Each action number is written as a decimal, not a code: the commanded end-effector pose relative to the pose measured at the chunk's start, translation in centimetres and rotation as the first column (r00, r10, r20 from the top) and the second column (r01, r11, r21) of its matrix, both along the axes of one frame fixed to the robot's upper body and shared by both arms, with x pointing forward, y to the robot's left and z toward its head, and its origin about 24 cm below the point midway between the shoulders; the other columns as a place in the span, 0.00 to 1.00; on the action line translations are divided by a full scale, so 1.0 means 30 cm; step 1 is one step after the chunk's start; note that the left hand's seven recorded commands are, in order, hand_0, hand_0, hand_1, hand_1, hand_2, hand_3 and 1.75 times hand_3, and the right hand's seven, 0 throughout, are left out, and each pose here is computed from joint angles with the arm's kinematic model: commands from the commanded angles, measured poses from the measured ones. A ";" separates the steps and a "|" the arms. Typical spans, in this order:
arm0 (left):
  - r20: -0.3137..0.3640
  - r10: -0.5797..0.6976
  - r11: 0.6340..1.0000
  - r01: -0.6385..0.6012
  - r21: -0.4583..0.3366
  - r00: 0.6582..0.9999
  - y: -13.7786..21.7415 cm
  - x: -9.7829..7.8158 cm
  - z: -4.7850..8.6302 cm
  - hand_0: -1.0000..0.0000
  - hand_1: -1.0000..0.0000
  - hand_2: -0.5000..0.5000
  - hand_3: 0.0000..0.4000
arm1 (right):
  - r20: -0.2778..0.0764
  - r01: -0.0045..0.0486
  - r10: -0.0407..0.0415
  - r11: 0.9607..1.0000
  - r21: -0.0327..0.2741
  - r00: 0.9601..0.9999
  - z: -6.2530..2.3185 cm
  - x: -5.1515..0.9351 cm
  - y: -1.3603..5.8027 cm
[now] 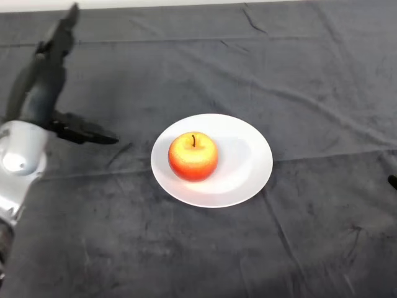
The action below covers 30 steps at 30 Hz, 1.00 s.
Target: Move the apple to the plate
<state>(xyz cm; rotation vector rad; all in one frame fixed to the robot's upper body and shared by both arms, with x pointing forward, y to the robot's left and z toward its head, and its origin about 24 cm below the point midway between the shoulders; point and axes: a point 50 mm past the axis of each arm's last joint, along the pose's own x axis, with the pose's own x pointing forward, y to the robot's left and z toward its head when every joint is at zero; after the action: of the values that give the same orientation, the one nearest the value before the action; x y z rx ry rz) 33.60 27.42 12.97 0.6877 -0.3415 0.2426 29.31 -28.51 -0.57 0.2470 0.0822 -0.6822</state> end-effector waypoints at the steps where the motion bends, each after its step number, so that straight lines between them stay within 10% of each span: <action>1: 0.075 0.067 0.998 -0.068 0.009 0.995 0.078 -0.037 0.069 1.00 1.00 0.50 0.00 | -0.171 0.031 -0.016 0.996 0.086 0.985 -0.124 -0.084 0.015; 30: 0.291 0.560 0.826 -0.495 -0.270 0.776 0.472 -0.309 0.177 1.00 1.00 0.50 0.00 | -0.172 0.031 -0.016 0.996 0.086 0.985 -0.124 -0.084 0.015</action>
<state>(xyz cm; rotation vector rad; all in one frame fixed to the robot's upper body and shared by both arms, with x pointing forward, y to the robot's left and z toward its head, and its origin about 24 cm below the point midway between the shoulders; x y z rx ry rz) 25.64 40.17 17.51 0.4842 -0.4624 0.9129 29.27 -28.42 -0.88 0.2526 0.1124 -0.6797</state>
